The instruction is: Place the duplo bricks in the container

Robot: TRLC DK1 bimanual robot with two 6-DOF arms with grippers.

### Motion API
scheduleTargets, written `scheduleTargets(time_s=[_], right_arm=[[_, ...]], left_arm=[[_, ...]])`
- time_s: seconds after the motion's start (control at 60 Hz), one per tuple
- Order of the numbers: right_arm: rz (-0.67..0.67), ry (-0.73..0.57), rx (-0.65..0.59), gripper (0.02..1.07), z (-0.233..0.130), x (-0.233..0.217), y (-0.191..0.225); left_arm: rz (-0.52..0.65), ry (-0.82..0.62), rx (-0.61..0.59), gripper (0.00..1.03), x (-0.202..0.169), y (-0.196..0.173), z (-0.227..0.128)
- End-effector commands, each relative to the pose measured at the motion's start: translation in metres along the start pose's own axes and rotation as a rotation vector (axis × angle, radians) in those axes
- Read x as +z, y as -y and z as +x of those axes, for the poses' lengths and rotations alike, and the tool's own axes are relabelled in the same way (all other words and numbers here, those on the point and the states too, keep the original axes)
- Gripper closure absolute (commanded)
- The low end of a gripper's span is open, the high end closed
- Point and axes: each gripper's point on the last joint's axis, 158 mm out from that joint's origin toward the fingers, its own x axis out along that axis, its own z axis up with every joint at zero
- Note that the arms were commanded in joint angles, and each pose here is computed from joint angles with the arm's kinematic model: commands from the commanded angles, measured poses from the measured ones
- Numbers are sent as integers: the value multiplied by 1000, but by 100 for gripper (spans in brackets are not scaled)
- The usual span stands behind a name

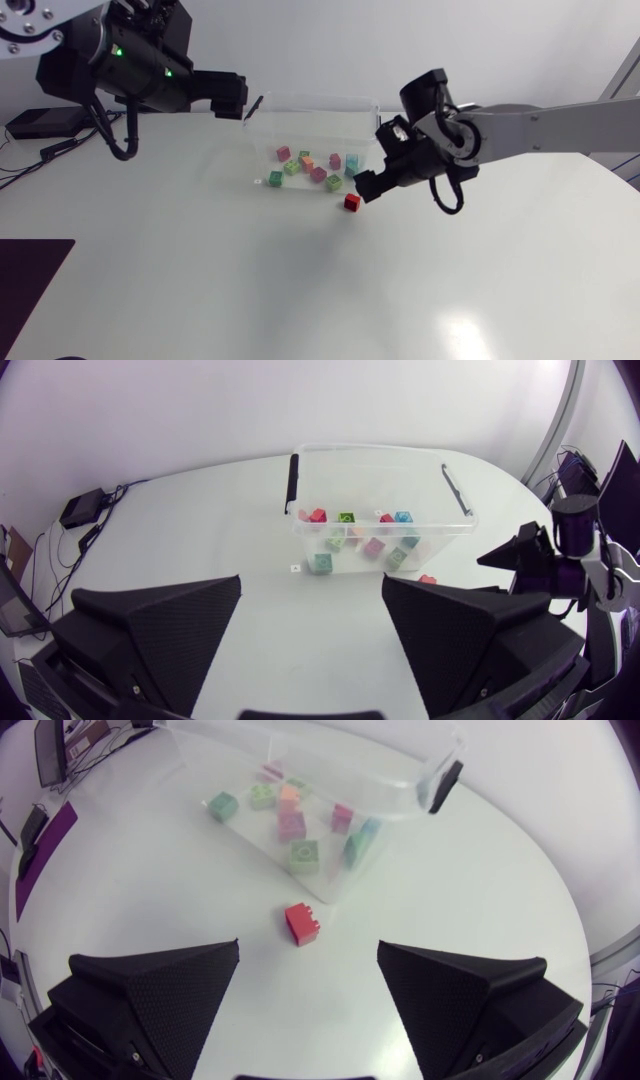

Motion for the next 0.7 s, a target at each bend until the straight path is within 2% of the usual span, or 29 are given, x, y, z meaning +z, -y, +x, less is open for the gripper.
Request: scheduleTargets(time_s=[0.0, 0.267, 0.583, 0.683], right_arm=[[-23, -58, 6, 7, 26, -24, -6], [-43, -131, 21, 7, 81, -42, -7], [-66, -121, 21, 8, 108, -27, -5], [-69, -127, 22, 16, 115, -26, -5]], left_arm=[[-17, 4, 4, 5, -7, -2, -1], [-15, -4, 4, 5, -16, -3, 2], [-15, 2, 9, 5, -20, -6, 9], [-14, 0, 10, 5, -22, -6, 10]])
